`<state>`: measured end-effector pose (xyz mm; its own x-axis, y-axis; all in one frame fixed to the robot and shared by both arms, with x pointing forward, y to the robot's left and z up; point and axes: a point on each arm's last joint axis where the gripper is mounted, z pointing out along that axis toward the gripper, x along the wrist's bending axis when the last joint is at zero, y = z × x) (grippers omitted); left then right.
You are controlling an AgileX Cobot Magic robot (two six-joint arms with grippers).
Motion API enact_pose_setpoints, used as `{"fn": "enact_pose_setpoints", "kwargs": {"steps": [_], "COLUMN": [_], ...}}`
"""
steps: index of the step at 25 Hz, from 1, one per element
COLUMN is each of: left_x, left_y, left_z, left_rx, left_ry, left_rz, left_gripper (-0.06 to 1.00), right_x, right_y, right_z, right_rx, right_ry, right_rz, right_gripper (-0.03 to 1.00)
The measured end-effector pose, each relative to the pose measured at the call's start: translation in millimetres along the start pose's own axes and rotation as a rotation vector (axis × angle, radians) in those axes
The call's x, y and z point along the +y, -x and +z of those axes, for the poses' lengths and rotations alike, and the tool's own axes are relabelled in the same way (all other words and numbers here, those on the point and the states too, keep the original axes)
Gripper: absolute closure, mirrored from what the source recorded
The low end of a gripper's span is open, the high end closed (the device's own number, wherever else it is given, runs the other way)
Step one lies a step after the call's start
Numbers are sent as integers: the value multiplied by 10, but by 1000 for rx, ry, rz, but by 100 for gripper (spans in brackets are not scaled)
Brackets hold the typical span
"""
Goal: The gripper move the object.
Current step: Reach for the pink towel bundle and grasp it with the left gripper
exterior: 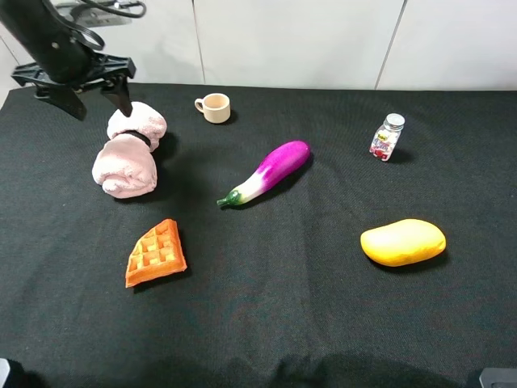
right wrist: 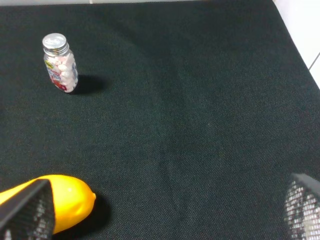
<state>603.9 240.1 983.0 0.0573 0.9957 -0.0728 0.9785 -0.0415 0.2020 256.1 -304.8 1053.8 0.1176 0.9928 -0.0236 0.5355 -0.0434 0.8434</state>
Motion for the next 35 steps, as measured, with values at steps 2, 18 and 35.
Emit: {"fn": "enact_pose_setpoints", "kwargs": {"steps": [2, 18, 35], "left_x": [17, 115, 208], "left_y": [48, 130, 133], "left_z": [67, 533, 684], "left_rx": [-2, 10, 14], "left_ry": [-13, -93, -91], "left_rz": [0, -18, -17], "left_gripper": [18, 18, 18], "right_x": [0, 0, 0], "right_y": [0, 0, 0], "right_z": [0, 0, 0], "right_rx": [0, 0, 0], "right_ry": [0, 0, 0], "right_rz": [0, 0, 0], "right_gripper": [27, 27, 27]}}
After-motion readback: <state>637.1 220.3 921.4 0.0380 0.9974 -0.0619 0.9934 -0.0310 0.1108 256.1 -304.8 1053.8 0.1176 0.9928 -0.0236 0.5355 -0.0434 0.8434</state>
